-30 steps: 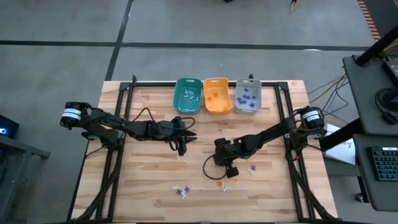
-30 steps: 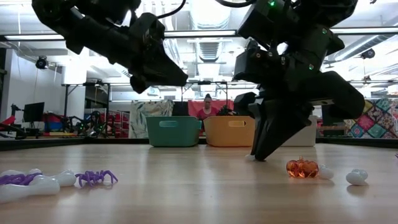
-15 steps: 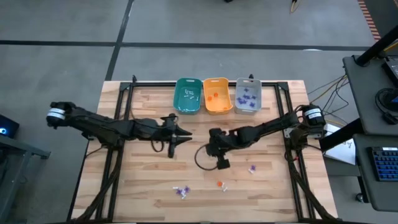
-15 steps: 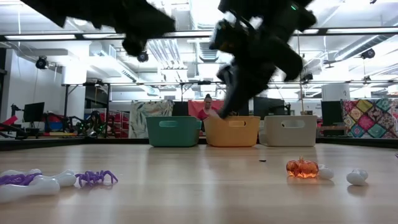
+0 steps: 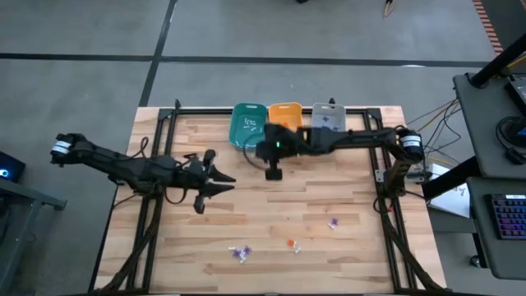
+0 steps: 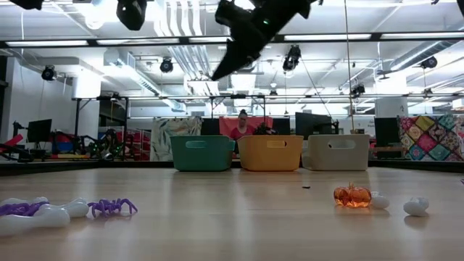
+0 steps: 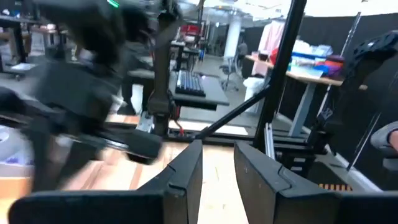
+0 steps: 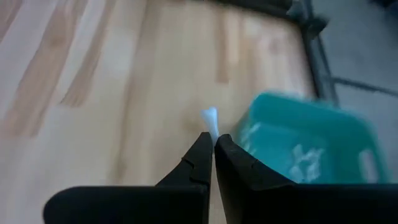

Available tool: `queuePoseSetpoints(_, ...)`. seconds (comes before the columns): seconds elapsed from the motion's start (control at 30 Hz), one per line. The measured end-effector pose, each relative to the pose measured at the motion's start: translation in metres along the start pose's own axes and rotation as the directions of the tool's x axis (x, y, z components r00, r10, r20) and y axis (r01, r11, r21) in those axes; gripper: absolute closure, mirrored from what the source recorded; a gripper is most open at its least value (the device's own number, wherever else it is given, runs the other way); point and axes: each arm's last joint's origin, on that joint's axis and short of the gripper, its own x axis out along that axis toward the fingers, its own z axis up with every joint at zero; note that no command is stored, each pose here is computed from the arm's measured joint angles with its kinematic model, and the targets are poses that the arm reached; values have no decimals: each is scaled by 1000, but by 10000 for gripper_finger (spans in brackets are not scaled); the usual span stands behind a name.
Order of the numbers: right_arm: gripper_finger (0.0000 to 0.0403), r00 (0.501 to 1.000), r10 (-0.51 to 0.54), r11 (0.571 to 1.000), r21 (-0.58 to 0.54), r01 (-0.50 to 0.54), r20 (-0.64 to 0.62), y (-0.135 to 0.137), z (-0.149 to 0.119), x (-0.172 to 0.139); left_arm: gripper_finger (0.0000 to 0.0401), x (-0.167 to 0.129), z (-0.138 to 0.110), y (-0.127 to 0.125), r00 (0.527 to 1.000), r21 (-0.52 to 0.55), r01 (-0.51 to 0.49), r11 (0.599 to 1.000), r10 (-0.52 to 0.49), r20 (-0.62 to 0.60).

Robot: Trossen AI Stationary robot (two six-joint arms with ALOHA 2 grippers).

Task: Sort Halloween decoration
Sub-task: Put the white bone toy into the blue bin

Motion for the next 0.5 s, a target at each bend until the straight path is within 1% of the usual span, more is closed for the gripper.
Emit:
queuePoseSetpoints(0.17,394,995,-54,999,8,53,79,-34,12,-8,326,-8,-2,2,1000,6,2,1000,-2,13)
queuePoseSetpoints(0.27,394,990,-91,996,28,89,103,-52,14,-13,326,-12,1,2,999,23,4,1000,-5,34)
queuePoseSetpoints(0.37,394,980,-102,994,47,95,172,-66,15,-11,326,-14,3,2,999,42,5,999,-7,47)
queuePoseSetpoints(0.5,394,972,-111,993,63,100,205,-78,13,-8,326,-16,5,2,998,71,4,997,-8,59)
